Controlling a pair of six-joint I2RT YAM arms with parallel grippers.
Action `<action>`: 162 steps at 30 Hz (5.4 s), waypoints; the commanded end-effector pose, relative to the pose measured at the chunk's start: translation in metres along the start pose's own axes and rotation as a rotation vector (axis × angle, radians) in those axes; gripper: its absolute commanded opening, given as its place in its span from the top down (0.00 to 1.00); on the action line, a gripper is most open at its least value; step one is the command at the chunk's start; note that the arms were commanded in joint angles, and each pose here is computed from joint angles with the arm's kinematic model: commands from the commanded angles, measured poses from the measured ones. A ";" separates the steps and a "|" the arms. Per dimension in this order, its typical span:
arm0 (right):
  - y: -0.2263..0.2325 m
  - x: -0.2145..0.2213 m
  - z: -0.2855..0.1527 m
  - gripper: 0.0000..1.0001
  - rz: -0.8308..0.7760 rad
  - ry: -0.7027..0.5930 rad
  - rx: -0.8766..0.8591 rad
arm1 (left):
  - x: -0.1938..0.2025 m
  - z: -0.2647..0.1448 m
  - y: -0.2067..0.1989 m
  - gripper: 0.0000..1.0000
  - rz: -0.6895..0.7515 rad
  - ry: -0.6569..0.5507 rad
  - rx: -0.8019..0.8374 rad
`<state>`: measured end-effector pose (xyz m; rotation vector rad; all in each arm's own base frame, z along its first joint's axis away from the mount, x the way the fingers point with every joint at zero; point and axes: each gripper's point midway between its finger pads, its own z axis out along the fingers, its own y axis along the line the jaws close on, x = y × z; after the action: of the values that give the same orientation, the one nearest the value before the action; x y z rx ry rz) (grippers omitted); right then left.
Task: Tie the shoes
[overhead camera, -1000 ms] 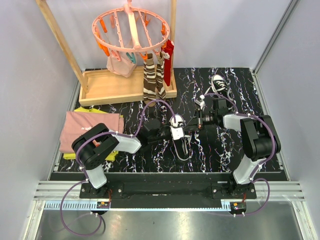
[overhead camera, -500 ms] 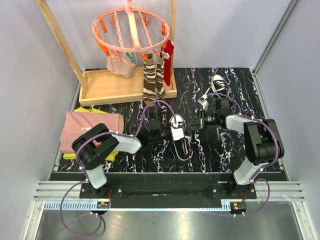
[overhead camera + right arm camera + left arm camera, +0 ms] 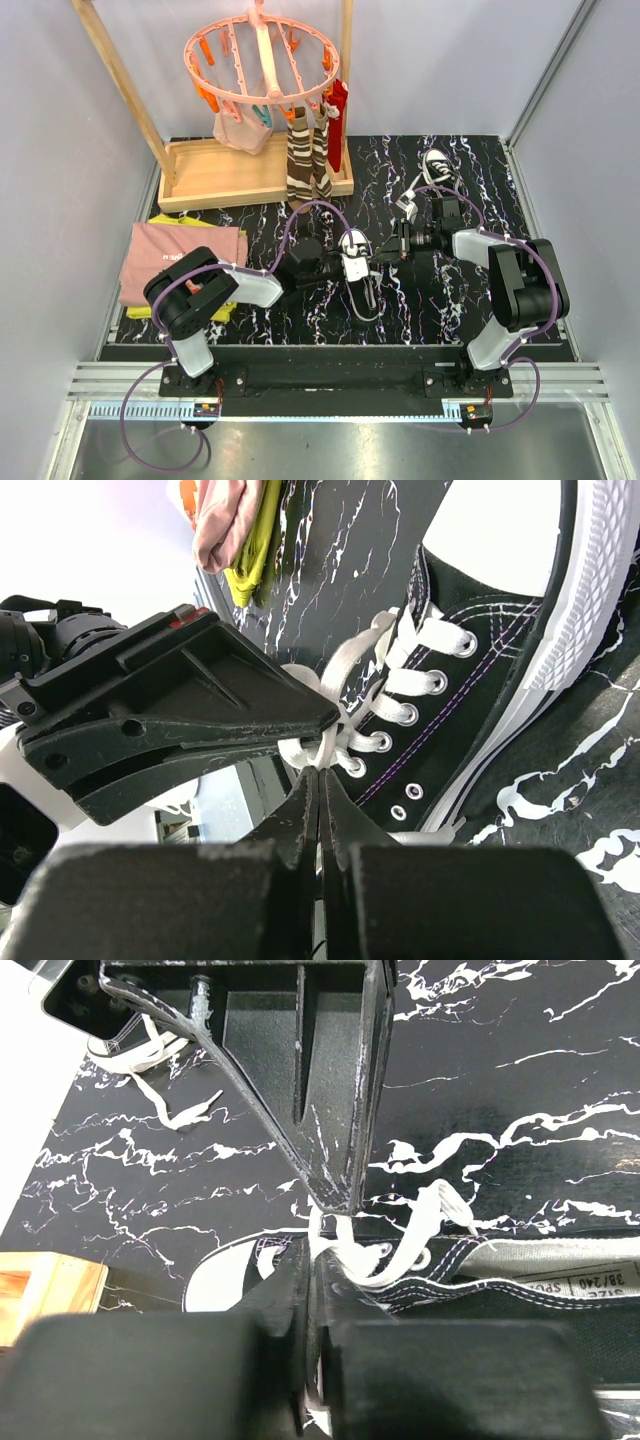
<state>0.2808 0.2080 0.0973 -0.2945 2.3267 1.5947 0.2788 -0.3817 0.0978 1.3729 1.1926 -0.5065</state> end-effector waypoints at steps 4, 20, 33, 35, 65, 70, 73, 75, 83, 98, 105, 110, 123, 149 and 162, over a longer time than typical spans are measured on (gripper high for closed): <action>0.008 -0.007 -0.007 1.00 -0.056 -0.026 0.001 | -0.021 -0.001 0.018 0.74 0.030 -0.042 -0.034; 0.008 -0.006 -0.008 1.00 -0.067 -0.022 0.010 | -0.004 -0.036 0.027 0.37 0.000 0.070 0.095; 0.010 -0.011 -0.009 1.00 -0.072 -0.025 0.011 | 0.010 -0.040 0.015 0.42 0.038 0.144 0.282; 0.010 -0.012 -0.009 1.00 -0.070 -0.026 0.011 | 0.006 -0.038 0.011 0.41 0.049 0.142 0.290; 0.000 -0.025 -0.030 1.00 -0.042 -0.120 0.108 | 0.014 -0.042 -0.003 1.00 0.053 0.245 0.266; -0.008 -0.025 -0.034 1.00 -0.027 -0.137 0.143 | 0.022 -0.055 -0.010 1.00 0.040 0.272 0.313; -0.013 -0.025 -0.039 1.00 -0.017 -0.150 0.163 | 0.028 -0.065 -0.017 1.00 0.033 0.298 0.340; -0.015 -0.026 -0.043 1.00 -0.014 -0.162 0.178 | 0.029 -0.068 -0.016 1.00 0.038 0.300 0.341; -0.025 -0.024 -0.052 1.00 -0.008 -0.179 0.228 | 0.041 -0.074 -0.019 1.00 0.039 0.336 0.369; -0.036 -0.023 -0.071 1.00 0.002 -0.204 0.285 | 0.055 -0.081 -0.018 1.00 0.106 0.378 0.427; -0.021 -0.017 -0.059 0.58 0.039 -0.136 0.144 | 0.051 -0.072 -0.014 0.95 0.090 0.368 0.424; -0.014 -0.026 -0.045 0.26 0.007 -0.106 0.139 | 0.048 -0.060 -0.005 0.78 0.039 0.361 0.386; -0.013 -0.019 -0.028 0.29 0.053 -0.060 0.106 | -0.011 -0.083 0.023 0.51 -0.372 0.212 0.210; -0.016 -0.032 -0.004 0.34 0.201 -0.112 0.053 | 0.001 -0.017 -0.011 0.51 -0.978 0.288 0.067; -0.008 -0.014 -0.015 0.31 0.220 -0.108 0.041 | -0.004 -0.009 -0.011 0.65 -1.040 0.250 0.101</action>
<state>0.3048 0.1941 0.0843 0.1013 2.4189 1.5832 0.2526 -0.3628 0.0725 0.8260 2.1864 -1.0748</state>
